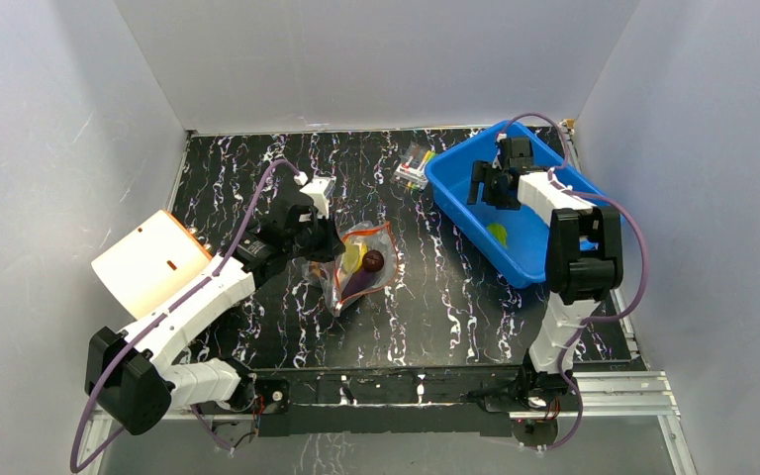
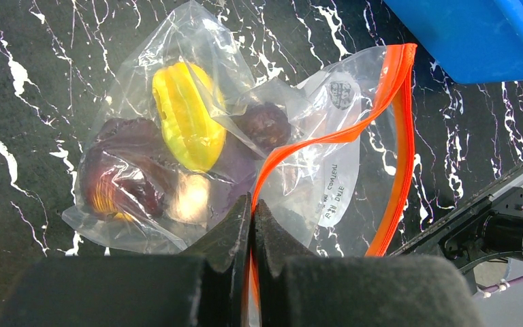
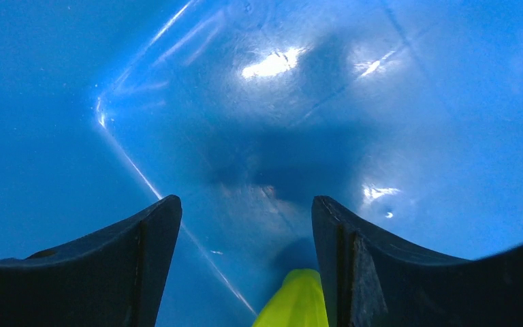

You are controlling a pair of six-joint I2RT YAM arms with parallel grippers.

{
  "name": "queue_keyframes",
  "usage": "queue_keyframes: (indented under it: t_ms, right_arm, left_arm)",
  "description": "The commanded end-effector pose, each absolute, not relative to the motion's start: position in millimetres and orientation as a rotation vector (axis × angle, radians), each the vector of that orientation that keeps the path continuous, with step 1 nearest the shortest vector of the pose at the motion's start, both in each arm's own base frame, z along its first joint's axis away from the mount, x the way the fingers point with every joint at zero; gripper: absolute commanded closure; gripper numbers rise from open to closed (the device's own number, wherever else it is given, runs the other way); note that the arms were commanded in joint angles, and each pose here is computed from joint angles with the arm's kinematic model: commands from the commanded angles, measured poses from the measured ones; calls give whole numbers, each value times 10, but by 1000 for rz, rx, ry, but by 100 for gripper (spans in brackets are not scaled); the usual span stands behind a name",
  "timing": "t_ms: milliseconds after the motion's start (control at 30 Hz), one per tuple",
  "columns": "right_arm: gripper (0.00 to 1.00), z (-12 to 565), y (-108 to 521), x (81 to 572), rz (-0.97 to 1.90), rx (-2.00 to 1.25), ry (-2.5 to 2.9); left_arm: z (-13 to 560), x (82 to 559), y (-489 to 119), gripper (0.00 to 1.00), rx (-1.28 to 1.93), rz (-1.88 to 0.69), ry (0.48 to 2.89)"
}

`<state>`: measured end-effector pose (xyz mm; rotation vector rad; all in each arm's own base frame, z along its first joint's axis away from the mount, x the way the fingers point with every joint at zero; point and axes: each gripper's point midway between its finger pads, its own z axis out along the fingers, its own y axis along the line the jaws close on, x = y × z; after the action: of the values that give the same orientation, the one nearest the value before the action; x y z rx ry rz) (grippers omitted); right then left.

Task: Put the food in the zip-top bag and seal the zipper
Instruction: Move the bin to the center of the board.

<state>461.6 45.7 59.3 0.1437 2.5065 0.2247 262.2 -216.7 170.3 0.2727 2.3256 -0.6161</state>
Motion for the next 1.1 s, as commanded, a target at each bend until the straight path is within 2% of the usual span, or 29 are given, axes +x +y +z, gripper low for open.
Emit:
queue_keyframes:
  t_ms: [0, 367, 600, 700, 900, 1067]
  right_arm:
    - [32, 757, 510, 4880, 274, 91, 2420]
    - [34, 670, 461, 4908, 229, 101, 2429]
    - [39, 1249, 349, 4927, 110, 117, 2346]
    - [38, 1528, 451, 4821, 130, 79, 2311]
    - [30, 1839, 684, 4423, 224, -62, 2286]
    - [30, 1996, 865, 4086, 282, -123, 2254]
  left_arm:
    - [1768, 2650, -2167, 100, 259, -629, 2294]
    - [1770, 2682, -2203, 100, 258, -639, 2296]
    - [1854, 2677, -2194, 100, 256, -644, 2273]
    - [1892, 2680, -2203, 100, 265, -650, 2259]
    - [1945, 2633, -2166, 100, 293, -651, 2230]
    - [1956, 2599, -2066, 100, 341, -593, 2209]
